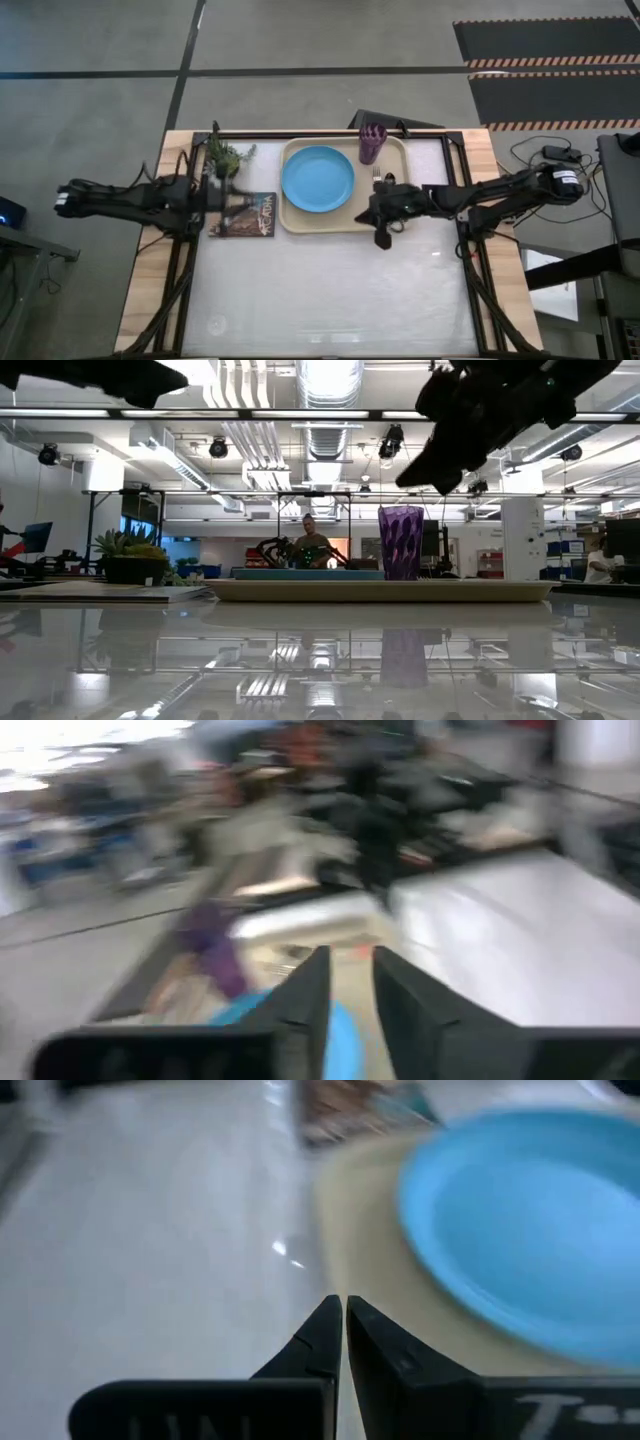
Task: Pick and place plate/cup/fork/spoon on tray
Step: Return to Home Position
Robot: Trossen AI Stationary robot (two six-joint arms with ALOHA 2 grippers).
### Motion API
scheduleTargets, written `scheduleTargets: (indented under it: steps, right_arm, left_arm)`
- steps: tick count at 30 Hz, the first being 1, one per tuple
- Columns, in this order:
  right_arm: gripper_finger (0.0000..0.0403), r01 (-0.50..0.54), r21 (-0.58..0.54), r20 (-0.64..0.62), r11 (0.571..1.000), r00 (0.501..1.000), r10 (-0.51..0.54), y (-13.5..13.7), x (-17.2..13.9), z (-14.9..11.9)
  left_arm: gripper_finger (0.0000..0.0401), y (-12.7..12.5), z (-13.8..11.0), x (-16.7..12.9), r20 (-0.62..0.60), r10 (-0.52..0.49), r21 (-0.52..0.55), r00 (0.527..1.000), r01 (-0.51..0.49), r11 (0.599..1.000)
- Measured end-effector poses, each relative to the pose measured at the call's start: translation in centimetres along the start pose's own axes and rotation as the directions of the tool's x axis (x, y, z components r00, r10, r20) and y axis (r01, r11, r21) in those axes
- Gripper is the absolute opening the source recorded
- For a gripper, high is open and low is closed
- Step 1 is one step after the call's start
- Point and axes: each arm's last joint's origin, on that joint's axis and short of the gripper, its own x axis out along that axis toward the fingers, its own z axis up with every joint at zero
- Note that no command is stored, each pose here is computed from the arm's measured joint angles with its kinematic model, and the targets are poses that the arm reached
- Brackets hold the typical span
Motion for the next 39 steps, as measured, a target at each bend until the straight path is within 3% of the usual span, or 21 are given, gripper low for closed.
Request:
scheduleTargets:
  steps: [3,5,19,23,28,31,39]
  right_arm:
    - [0.0011,-0.129,-0.076,0.049,0.989,0.99,0.133,0.3,-0.1,-0.3]
    - [0.0011,-0.159,-0.111,0.052,0.981,0.985,0.165,0.4,-0.2,-0.9]
    - [0.0011,-0.123,-0.204,0.217,0.971,0.962,0.168,-0.4,-4.4,-5.2]
    - [0.0011,-0.112,-0.23,0.288,0.967,0.941,0.177,-0.4,-6.1,-6.4]
    - [0.0011,-0.077,-0.288,0.399,0.954,0.896,0.193,-0.5,-7.8,-7.9]
    - [0.0011,-0.052,-0.323,0.448,0.945,0.871,0.201,-0.6,-8.6,-8.6]
    - [0.0008,0.1,-0.436,0.641,0.894,0.732,0.231,-0.6,-11.3,-10.0]
  left_arm:
    - [0.0017,-0.6,-1.2,-1.1,-0.018,-0.2,0.036,0.98,0.201,0.979]
    - [0.0006,-0.8,-1.6,-1.8,0.012,-0.254,0.037,0.967,0.254,0.967]
    - [0.0012,-1.1,-5.7,-5.0,0.189,-0.217,0.057,0.958,0.21,0.976]
    - [0.0012,-1.5,-6.9,-4.5,0.163,-0.217,-0.022,0.962,0.223,0.975]
    - [0.0012,-1.8,-8.0,-3.8,0.127,-0.198,-0.105,0.972,0.212,0.972]
    - [0.0012,-2.0,-8.4,-3.4,0.191,-0.181,-0.124,0.965,0.206,0.971]
    - [0.0012,-2.7,-10.3,-2.7,0.228,-0.178,-0.123,0.957,0.21,0.97]
